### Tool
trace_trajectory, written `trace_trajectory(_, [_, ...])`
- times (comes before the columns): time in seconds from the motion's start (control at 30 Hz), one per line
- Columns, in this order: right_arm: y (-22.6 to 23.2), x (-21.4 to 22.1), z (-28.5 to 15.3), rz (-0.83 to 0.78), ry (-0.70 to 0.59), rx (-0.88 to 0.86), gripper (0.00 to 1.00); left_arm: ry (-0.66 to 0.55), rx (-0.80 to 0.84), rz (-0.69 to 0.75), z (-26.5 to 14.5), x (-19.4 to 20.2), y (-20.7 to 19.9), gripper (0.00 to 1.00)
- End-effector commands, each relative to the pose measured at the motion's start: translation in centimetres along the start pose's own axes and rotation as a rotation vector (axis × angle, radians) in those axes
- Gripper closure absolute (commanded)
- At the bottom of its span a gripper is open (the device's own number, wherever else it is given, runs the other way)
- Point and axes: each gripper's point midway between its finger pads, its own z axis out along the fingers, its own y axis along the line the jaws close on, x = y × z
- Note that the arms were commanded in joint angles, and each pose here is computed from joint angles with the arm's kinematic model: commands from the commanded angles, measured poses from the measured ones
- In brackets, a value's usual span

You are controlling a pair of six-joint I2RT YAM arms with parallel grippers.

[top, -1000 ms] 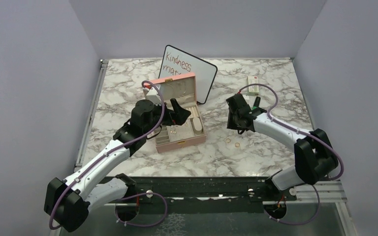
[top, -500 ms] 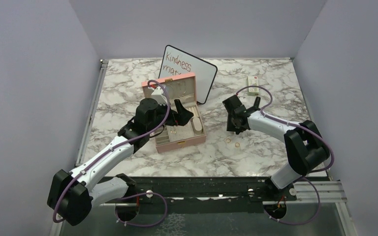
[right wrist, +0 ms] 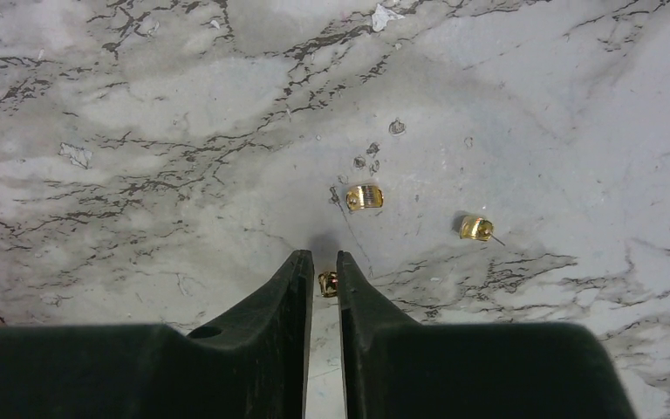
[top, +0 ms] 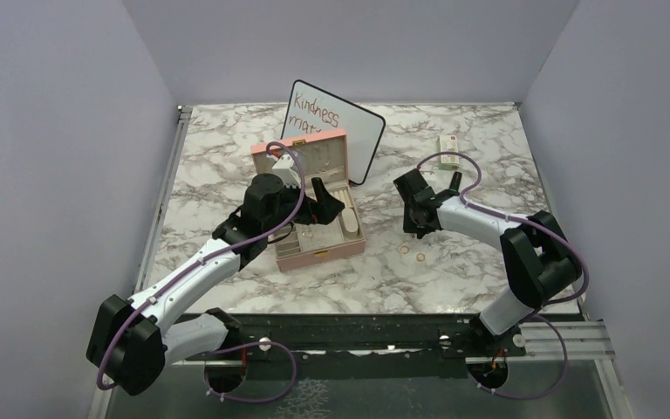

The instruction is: Organize the mixed jewelry

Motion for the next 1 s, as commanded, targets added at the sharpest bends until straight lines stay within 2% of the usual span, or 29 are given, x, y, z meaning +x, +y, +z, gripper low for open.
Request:
trace_trajectory(0.0, [-0.5, -0.3, 0.6, -0.001, -0.025, 0.029, 0.81, -0.020, 0.052, 0.012, 0.0, -0.8, -1.3, 0.06])
trace_trajectory(0.2, [-0.4, -0.4, 0.7, 0.004, -0.023, 0.008, 0.99, -0.015, 0.054, -0.002, 0.1, -0.7, -1.3, 0.06])
trace_trajectory(0.57, [0.9, -1.3, -1.0, 0.054, -0.048, -0.110, 0.99, -0.006, 0.070, -0.029, 0.2, -0.7, -1.7, 0.06])
trace_trajectory(0.97, [5.3, -3.2, -6.5, 0.171, -0.068, -0.437, 1.00, 0.021, 0.117, -0.113, 0.5, -0.4, -2.9, 0.01])
